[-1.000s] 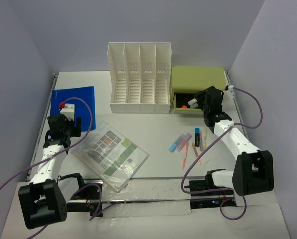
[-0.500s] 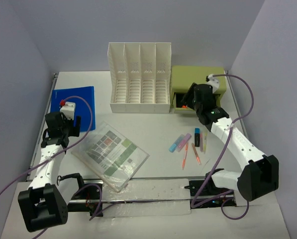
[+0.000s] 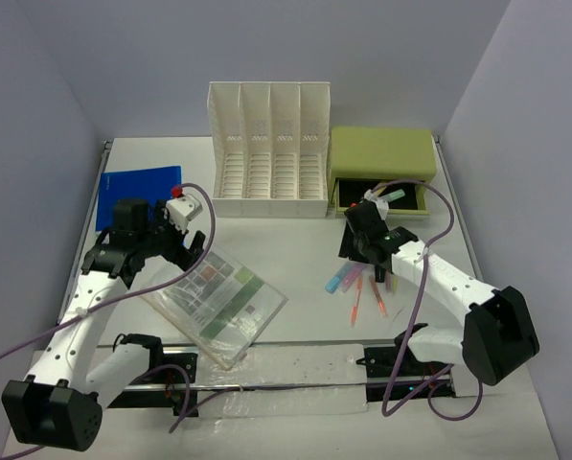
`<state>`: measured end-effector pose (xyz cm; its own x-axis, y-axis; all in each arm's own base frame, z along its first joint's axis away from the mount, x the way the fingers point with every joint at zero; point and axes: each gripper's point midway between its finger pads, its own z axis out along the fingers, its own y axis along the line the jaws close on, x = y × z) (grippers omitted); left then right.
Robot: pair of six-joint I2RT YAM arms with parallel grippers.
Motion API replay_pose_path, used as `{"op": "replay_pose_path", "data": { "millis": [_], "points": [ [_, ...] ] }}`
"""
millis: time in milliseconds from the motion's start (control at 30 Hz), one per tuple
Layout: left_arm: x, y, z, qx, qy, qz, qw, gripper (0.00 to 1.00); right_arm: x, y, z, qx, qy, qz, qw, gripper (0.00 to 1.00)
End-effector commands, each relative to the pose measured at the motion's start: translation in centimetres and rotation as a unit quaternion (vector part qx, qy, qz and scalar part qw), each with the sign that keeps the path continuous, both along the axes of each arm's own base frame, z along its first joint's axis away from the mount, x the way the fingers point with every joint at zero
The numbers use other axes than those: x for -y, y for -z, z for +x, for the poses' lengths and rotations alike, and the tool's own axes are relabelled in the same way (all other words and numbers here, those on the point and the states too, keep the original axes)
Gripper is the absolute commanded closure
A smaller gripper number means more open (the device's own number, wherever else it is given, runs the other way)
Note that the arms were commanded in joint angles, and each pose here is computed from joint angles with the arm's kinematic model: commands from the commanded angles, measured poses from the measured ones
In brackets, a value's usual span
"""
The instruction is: Organize the desk
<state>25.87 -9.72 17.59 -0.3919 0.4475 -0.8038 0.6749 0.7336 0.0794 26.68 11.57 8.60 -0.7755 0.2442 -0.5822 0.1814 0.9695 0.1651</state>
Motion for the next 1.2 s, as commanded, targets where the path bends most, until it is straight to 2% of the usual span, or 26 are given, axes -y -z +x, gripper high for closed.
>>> {"op": "replay_pose_path", "data": {
  "millis": [0, 167, 233, 333, 500, 733, 967, 1167],
  "points": [
    [-0.5, 0.7, 0.9, -0.003, -0.042, 0.013, 0.999, 0.01, 1.0, 1.5, -0.5, -0.013, 0.03, -0.018, 0.999, 0.48],
    [-0.9, 0.2, 1.2, 0.012, -0.059, 0.014, 0.998, 0.01, 0.5, 3.0, -0.9, -0.03, 0.021, -0.009, 0.999, 0.55],
    [-0.9, -0.1, 1.2, 0.02, -0.06, 0.011, 0.998, 0.01, 0.3, 3.6, -1.0, -0.039, 0.021, -0.009, 0.999, 0.55],
    [-1.0, 0.0, 1.1, 0.024, -0.064, 0.01, 0.998, 0.01, 1.3, 4.3, -1.2, -0.051, 0.036, -0.039, 0.997, 0.49],
    [-1.3, 0.1, 1.4, 0.024, -0.075, 0.013, 0.997, 0.01, 1.8, 5.3, -2.1, -0.067, 0.04, -0.046, 0.996, 0.48],
    [-1.3, 0.3, 1.3, 0.022, -0.076, 0.014, 0.997, 0.01, 0.9, 6.8, -2.6, -0.083, 0.031, -0.023, 0.996, 0.52],
    [-1.4, 0.1, 1.2, 0.027, -0.076, 0.013, 0.997, 0.01, 0.4, 8.0, -3.2, -0.099, 0.021, -0.031, 0.994, 0.57],
    [-1.4, 0.2, 1.3, 0.026, -0.077, 0.014, 0.997, 0.01, -0.5, 8.7, -2.8, -0.105, 0.008, -0.037, 0.994, 0.57]
  ]
}}
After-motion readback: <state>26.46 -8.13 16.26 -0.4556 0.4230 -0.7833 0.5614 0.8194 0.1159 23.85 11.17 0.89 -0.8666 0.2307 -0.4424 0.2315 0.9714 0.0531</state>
